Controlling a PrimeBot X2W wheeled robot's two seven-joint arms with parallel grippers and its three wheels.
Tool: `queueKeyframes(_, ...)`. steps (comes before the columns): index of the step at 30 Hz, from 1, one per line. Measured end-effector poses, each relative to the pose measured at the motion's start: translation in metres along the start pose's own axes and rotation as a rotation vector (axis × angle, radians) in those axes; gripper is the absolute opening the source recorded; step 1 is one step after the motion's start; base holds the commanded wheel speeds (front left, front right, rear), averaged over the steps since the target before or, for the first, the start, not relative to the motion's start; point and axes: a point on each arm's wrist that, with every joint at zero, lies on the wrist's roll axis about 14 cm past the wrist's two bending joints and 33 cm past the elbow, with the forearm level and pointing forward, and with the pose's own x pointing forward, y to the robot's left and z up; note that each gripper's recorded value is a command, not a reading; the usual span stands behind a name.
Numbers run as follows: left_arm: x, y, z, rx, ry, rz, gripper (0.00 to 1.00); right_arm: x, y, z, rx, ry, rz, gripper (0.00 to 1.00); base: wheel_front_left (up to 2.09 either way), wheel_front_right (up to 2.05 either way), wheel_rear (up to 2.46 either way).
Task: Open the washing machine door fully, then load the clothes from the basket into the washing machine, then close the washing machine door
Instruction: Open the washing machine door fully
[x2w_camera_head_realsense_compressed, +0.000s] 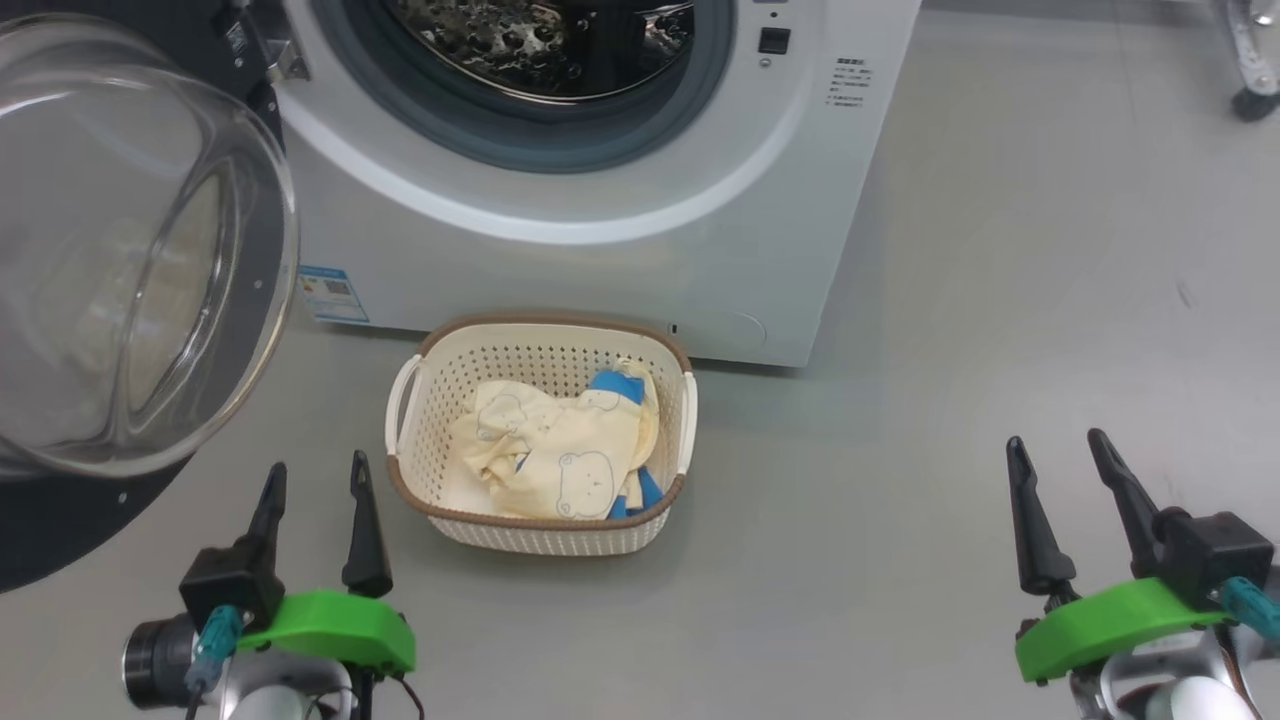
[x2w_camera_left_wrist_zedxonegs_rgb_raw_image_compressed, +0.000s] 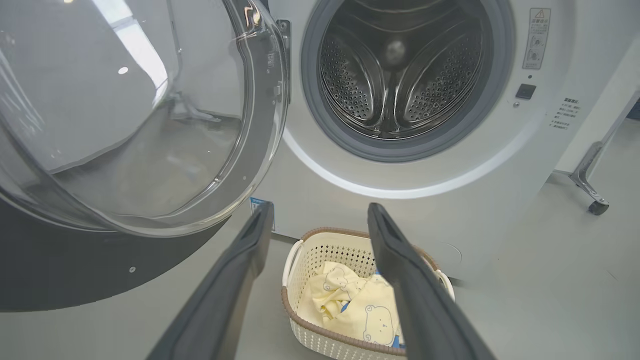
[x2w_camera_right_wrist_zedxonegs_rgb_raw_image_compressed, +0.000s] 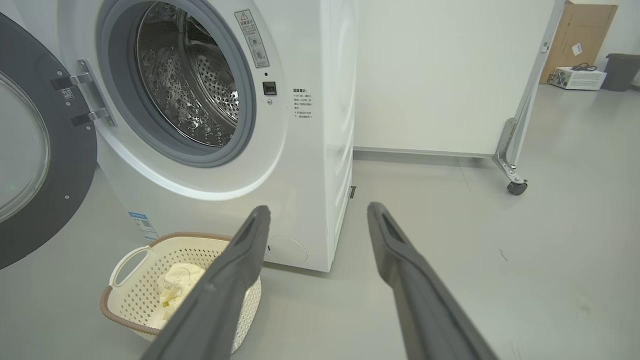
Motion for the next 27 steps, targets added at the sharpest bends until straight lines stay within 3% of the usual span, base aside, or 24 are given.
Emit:
queueKeyframes(13,0.015,-0.056,0.001,-0.005,0.010,-0.159,1.00,-0.033,-0.022,0.012,-0.057,-0.028,-0.081,1.00,0.00,0.00,0.00)
queueKeyframes(27,0.016,-0.071,-0.005,0.022,0.034,-0.208,1.00,-0.047,-0.034,0.010,-0.052,-0.019,-0.129,1.00,0.00,0.00,0.00)
